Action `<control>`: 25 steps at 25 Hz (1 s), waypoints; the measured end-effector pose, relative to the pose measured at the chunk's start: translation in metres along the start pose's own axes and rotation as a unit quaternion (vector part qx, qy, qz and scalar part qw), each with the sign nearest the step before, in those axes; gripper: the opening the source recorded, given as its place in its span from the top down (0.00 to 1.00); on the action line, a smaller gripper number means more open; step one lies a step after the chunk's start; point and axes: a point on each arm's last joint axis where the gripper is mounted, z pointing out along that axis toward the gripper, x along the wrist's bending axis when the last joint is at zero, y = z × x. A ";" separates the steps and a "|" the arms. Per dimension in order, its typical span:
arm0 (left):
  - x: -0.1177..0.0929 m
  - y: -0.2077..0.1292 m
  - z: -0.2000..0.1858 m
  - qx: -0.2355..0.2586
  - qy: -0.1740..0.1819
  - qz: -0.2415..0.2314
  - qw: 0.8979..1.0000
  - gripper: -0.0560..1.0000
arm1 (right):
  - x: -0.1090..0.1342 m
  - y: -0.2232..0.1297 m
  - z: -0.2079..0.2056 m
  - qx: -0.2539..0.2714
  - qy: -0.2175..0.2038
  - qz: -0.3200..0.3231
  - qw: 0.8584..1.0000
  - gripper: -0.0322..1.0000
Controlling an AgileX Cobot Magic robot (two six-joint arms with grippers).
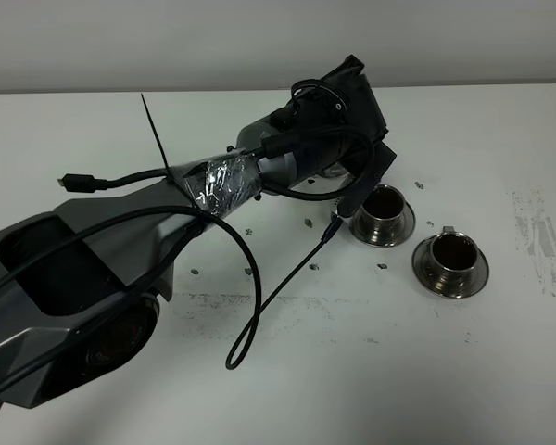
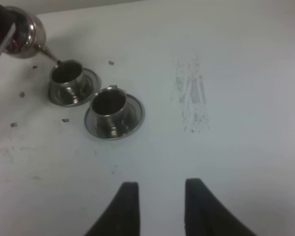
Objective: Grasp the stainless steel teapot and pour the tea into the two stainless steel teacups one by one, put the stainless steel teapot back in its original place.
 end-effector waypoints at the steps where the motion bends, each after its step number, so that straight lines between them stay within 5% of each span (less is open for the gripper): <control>1: -0.001 -0.001 0.001 -0.004 -0.004 -0.005 1.000 0.76 | 0.000 0.000 0.000 0.000 0.000 0.000 1.000 0.76; 11: 0.004 -0.022 -0.015 -0.099 -0.041 -0.118 0.987 0.76 | 0.000 0.000 0.000 0.000 0.000 0.000 1.000 0.76; 18: -0.007 -0.050 -0.035 -0.155 -0.080 -0.221 0.960 0.76 | 0.000 0.000 0.000 0.000 0.000 0.000 1.000 0.76; 25: -0.048 -0.065 -0.045 -0.228 -0.140 -0.302 0.915 0.76 | 0.000 0.000 0.000 0.000 0.000 0.000 1.000 0.76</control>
